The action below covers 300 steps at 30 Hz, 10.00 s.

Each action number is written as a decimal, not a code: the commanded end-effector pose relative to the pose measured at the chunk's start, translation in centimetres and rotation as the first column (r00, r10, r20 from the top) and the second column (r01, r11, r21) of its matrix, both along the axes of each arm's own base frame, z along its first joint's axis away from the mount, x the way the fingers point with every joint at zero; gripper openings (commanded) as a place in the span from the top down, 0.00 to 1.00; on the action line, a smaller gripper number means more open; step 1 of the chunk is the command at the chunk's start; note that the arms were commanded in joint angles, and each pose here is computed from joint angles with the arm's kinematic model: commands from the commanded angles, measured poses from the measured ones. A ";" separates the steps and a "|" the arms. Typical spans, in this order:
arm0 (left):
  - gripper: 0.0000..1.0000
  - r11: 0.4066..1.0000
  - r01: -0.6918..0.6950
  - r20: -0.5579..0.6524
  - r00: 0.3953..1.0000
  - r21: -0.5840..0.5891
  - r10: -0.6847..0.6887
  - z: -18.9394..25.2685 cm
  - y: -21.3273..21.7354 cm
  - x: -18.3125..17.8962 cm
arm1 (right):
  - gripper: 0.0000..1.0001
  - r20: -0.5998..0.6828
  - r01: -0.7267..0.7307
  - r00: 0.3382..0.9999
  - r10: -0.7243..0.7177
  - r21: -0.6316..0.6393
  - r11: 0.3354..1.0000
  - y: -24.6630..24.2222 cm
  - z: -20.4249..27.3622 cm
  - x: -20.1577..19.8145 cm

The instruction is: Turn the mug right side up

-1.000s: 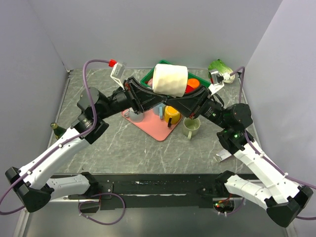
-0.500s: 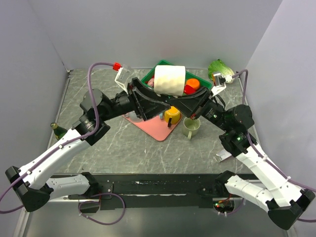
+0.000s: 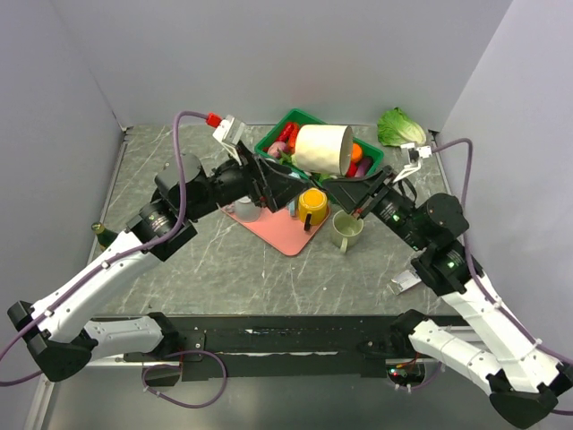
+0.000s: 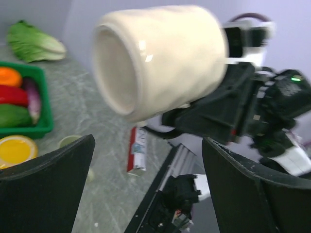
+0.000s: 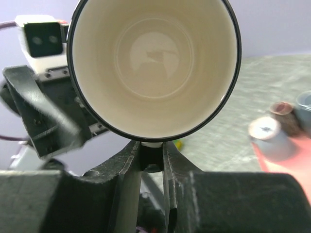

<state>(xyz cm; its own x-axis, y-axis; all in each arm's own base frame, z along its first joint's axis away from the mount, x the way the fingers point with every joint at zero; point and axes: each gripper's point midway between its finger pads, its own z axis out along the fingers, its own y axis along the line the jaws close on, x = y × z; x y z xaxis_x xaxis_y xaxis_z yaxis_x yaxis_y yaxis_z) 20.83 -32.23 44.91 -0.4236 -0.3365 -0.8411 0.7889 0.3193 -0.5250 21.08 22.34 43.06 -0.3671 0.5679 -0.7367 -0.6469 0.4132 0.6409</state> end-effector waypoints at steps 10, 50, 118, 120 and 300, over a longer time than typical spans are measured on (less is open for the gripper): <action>0.04 0.932 -0.316 -0.050 0.943 0.176 0.329 -3.3 3.2 5.0 | 1.00 0.032 0.579 0.754 -0.656 -0.503 0.642 -13.7 -5.1 3.6; 0.04 0.863 -0.311 -0.104 0.920 0.399 0.379 -9.5 3.3 6.2 | 1.00 -0.258 0.327 0.504 -0.824 -0.826 0.458 -19.8 -32.3 9.4; 0.18 0.611 -0.263 -0.197 0.790 0.747 0.580 -32.5 -7.5 13.0 | 0.04 -0.336 0.417 0.529 -0.780 -0.697 0.583 -18.8 -21.0 4.9; 0.19 0.580 -0.274 -0.171 0.783 0.767 0.598 -33.2 -7.2 13.4 | 0.04 -0.336 0.417 0.529 -0.780 -0.697 0.583 -18.8 -21.0 4.9; 0.04 0.896 -0.444 -0.104 0.892 -0.020 0.440 -2.6 3.5 4.9 | 1.00 -0.044 0.646 0.291 -0.956 -0.728 0.230 -27.5 -14.4 4.7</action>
<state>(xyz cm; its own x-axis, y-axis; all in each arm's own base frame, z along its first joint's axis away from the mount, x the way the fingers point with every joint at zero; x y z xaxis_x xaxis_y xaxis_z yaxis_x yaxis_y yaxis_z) 25.75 -29.71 41.34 -0.3401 -0.5319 -0.7755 0.5188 0.5816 -0.6265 25.64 -3.53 31.01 -0.2318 0.3157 -0.9201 0.4556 0.8710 0.1840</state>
